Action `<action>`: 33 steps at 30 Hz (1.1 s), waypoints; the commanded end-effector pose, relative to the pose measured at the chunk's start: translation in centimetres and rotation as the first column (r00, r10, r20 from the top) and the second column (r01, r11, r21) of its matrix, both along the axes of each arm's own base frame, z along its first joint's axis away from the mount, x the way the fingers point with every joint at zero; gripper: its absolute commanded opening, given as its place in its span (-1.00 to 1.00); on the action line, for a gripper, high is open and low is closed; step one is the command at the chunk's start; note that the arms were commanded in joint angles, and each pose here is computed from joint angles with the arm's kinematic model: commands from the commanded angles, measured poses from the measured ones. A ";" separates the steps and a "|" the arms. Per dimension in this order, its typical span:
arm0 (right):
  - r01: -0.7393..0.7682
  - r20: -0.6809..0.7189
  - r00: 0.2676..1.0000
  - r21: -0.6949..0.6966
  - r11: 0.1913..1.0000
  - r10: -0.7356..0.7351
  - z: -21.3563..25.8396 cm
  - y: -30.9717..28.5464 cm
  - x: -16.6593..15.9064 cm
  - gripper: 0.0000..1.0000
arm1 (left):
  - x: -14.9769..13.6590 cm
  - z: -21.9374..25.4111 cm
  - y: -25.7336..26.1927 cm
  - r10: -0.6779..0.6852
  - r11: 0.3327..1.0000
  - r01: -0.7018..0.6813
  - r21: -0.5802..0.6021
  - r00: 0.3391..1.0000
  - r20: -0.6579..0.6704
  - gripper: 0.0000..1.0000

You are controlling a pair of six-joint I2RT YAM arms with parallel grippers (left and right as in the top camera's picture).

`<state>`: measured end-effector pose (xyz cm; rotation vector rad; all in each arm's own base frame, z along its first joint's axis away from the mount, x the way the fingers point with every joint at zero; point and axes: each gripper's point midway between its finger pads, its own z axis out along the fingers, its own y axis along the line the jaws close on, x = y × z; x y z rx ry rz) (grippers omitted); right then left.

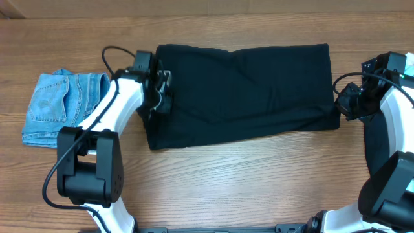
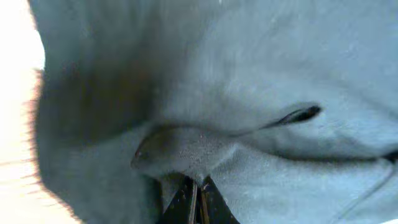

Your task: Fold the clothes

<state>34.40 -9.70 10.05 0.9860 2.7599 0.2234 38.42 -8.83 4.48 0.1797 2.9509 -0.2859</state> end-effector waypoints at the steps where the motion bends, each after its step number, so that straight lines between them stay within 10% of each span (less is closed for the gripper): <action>1: 0.010 -0.006 1.000 0.004 1.000 -0.010 -0.2 -0.2 -0.1 -0.91 | 2.9 3.9 0.6 0.007 0.999 -0.011 0.036 0.995 0.095 -0.92; 25: 0.046 0.013 0.999 -0.022 0.999 -0.046 -1.3 -1.2 1.2 -0.90 | 10.4 7.7 1.7 -0.021 0.995 -0.022 0.099 0.911 0.411 -0.90; 27: 0.045 0.002 0.999 -0.019 0.999 -0.045 -1.6 -1.1 1.1 -0.71 | 10.4 7.6 2.0 -0.018 0.992 -0.034 0.118 0.911 0.411 -0.27; 28: 0.045 0.002 0.999 -0.020 0.999 -0.045 -1.6 -1.1 1.1 -0.14 | 10.5 7.6 3.2 -0.001 0.983 -0.075 0.166 0.911 0.413 0.13; 29: 0.049 0.001 0.999 -0.024 0.998 -0.049 -1.6 -1.3 1.1 0.02 | 10.5 7.6 4.1 0.028 0.976 -0.115 0.186 0.910 0.413 0.40; 33: 0.073 -0.022 0.997 -0.067 0.995 -0.075 -1.7 -2.5 0.4 0.63 | 7.5 6.1 4.0 0.055 0.994 -0.077 0.076 0.962 0.266 0.72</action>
